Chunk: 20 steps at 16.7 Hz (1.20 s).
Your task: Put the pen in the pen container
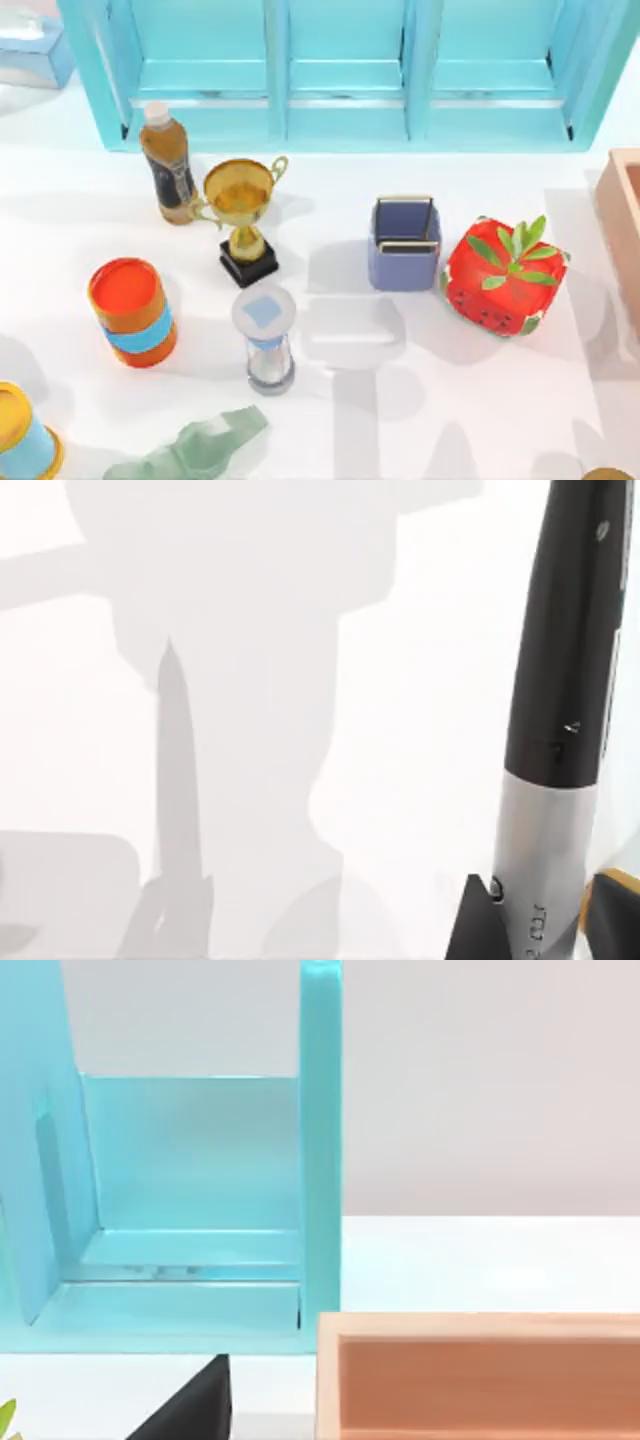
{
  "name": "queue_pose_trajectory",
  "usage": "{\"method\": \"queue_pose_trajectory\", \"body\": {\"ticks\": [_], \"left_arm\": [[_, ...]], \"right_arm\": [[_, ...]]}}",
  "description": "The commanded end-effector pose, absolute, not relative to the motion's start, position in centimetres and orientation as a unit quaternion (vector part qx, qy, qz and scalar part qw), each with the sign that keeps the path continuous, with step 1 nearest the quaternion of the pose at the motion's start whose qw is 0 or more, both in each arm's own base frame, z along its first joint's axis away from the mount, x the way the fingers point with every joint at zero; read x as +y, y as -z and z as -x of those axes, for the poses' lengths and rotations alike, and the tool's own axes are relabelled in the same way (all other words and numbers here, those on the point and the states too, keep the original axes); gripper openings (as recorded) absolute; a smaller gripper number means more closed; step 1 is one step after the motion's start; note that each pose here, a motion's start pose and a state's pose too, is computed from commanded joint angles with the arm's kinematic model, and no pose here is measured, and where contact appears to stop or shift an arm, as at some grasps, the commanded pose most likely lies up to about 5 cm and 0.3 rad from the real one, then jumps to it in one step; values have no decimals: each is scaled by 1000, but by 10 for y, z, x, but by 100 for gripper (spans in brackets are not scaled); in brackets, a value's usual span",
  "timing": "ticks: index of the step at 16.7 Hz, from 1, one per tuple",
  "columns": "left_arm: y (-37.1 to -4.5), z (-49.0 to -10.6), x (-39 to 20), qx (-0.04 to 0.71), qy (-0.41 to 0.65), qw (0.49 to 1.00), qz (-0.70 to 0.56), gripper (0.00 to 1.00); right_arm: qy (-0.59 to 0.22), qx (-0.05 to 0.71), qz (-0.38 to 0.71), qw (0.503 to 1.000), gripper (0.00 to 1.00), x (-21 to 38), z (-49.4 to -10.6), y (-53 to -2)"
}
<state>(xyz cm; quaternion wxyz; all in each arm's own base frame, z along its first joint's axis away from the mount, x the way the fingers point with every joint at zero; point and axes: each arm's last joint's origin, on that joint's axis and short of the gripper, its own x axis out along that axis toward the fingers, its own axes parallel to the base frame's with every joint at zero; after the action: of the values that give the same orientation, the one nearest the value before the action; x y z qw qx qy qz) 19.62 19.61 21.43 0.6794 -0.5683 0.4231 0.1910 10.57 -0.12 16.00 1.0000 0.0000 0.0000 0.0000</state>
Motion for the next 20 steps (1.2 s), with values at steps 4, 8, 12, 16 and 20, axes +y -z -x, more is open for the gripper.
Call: {"method": "queue_pose_trajectory", "body": {"ticks": [4, 8, 12, 16, 20], "left_arm": [[-233, -175, 190, 412, -185, 689, 567, 0], [-233, -176, 190, 414, -185, 690, 565, 0], [-243, -190, 191, 406, -202, 710, 539, 0], [-274, -245, 177, 377, -242, 766, 460, 0], [-300, -322, 121, 329, -289, 820, 368, 0]], "right_arm": [[0, 0, 0, 1000, 100, -1, -106, -160], [0, 0, 0, 1000, 100, -1, -106, -160], [0, 0, 0, 1000, 100, -1, -106, -160], [0, 0, 0, 1000, 100, -1, -106, -160], [0, 0, 0, 1000, 100, -1, -106, -160]]}}
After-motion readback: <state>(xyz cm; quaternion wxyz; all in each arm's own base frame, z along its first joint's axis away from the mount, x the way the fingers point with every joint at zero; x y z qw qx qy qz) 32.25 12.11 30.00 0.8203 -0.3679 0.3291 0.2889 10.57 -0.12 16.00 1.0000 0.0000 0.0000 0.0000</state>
